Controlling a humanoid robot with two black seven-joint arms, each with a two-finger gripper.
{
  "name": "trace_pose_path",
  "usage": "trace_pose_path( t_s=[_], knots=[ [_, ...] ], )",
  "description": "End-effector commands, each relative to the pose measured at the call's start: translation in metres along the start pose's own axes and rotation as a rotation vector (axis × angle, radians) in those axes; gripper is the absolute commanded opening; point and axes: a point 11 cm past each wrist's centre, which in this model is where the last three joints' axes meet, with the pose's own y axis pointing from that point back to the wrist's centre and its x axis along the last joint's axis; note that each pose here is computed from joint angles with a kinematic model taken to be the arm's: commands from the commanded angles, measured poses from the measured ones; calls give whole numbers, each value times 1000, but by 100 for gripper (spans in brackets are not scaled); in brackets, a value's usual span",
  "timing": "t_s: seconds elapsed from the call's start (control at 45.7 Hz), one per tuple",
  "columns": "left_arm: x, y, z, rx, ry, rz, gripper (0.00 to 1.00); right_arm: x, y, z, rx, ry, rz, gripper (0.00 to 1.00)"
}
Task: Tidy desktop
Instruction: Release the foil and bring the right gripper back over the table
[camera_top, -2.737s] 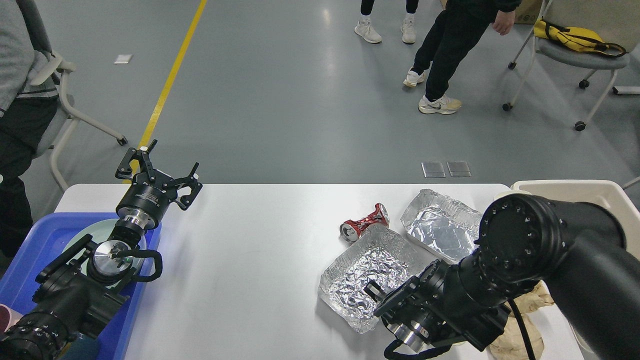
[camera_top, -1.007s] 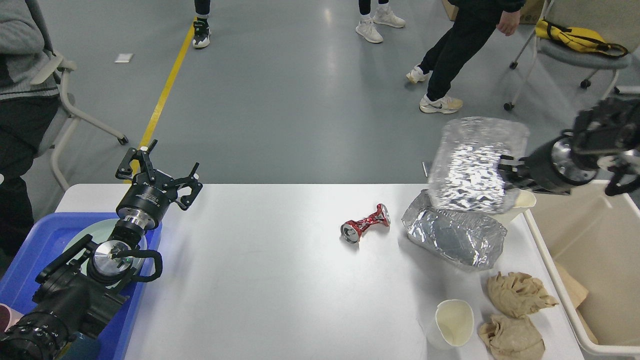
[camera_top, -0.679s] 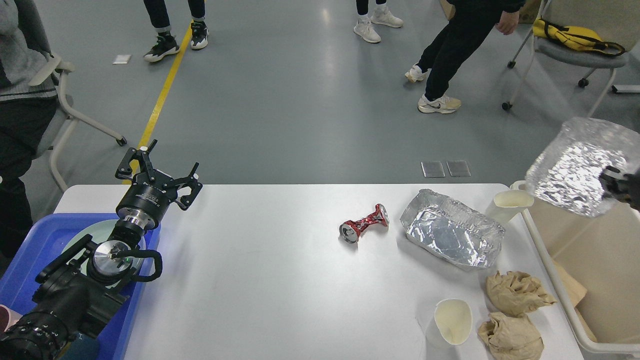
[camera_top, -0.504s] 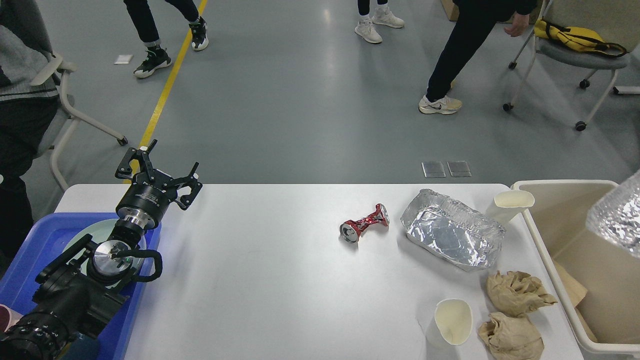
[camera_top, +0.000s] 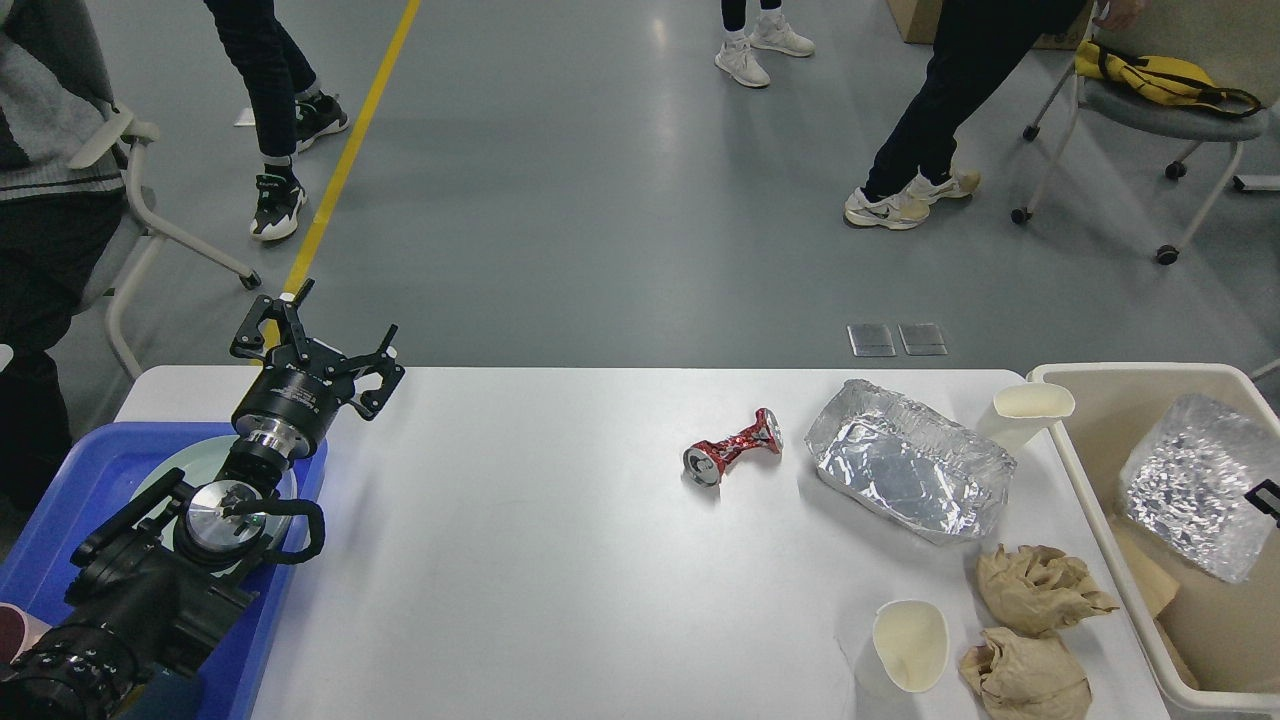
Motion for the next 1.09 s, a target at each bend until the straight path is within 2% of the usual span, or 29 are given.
trace_pose_path(
  t_s=[0.0, 0.241, 0.504, 0.657, 0.81, 0.942, 1.073],
  knots=[
    [0, 0, 0, 0, -1, -1, 96, 0, 0, 0, 0, 1, -2, 100],
    [0, 0, 0, 0, -1, 0, 96, 7, -1, -8, 14, 1, 11, 100],
    [0, 0, 0, -1, 0, 0, 96, 45, -1, -61, 111, -9, 35, 100],
    [0, 0, 0, -1, 0, 0, 96, 90, 9, -122, 217, 15, -28, 100],
    [0, 0, -1, 2, -1, 0, 96, 139, 41, -207, 387, -24, -112, 100],
    [0, 0, 0, 0, 1, 0, 96, 150, 79, -285, 539, -7, -238, 100],
    [0, 0, -1, 2, -1, 0, 96, 135, 123, -335, 607, 126, -427, 100]
  ],
)
